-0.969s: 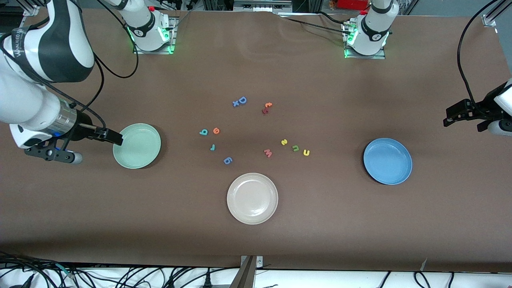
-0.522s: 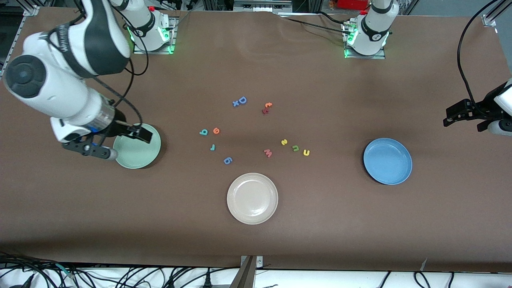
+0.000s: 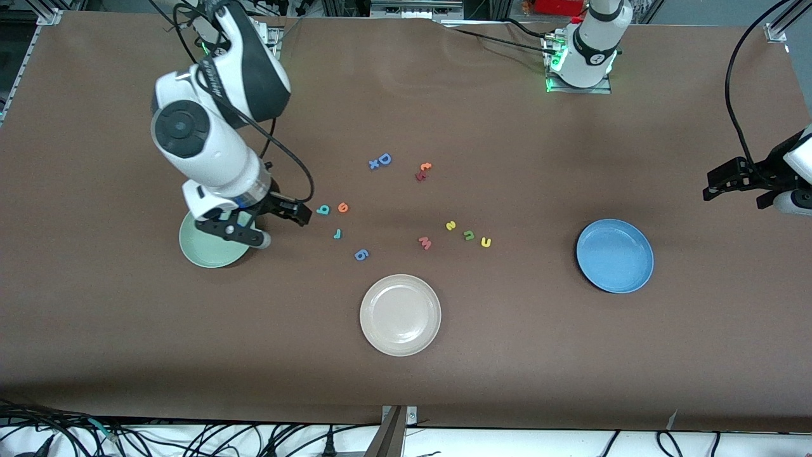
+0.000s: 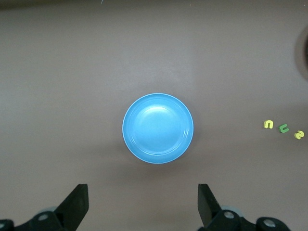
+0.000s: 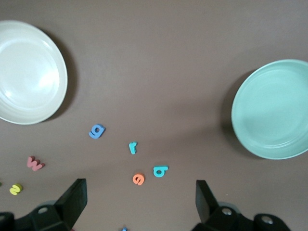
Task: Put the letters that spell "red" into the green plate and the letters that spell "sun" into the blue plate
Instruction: 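Grasp the teal b with the right gripper while the left gripper approaches letters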
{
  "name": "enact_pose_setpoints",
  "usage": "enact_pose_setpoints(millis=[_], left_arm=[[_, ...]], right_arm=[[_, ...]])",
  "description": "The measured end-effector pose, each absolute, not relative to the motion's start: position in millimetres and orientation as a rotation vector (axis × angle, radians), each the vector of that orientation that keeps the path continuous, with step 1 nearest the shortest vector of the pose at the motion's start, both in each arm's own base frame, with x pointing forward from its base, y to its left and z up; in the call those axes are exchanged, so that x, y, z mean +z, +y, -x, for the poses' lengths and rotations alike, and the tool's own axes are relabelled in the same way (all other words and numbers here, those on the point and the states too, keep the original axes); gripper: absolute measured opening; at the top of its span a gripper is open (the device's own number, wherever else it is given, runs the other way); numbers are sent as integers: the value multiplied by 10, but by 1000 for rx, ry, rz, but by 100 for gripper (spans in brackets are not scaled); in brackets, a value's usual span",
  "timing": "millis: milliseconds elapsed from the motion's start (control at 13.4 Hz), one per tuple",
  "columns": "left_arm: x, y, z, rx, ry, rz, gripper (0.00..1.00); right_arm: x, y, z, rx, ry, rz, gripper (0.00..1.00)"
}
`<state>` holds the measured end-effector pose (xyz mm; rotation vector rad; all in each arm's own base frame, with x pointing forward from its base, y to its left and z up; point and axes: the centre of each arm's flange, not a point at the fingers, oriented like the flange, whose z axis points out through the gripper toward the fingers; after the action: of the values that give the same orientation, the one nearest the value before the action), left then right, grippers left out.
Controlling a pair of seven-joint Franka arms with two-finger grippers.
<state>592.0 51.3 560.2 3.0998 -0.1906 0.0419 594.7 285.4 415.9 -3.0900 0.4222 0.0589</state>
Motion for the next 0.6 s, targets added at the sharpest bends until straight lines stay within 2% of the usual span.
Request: enact_pose_setpoints(millis=[596], left_arm=[[5602,513,-5920,41,-191,-3100,100]], right_arm=[[3244,2954,-5781,255,455,3106,100]])
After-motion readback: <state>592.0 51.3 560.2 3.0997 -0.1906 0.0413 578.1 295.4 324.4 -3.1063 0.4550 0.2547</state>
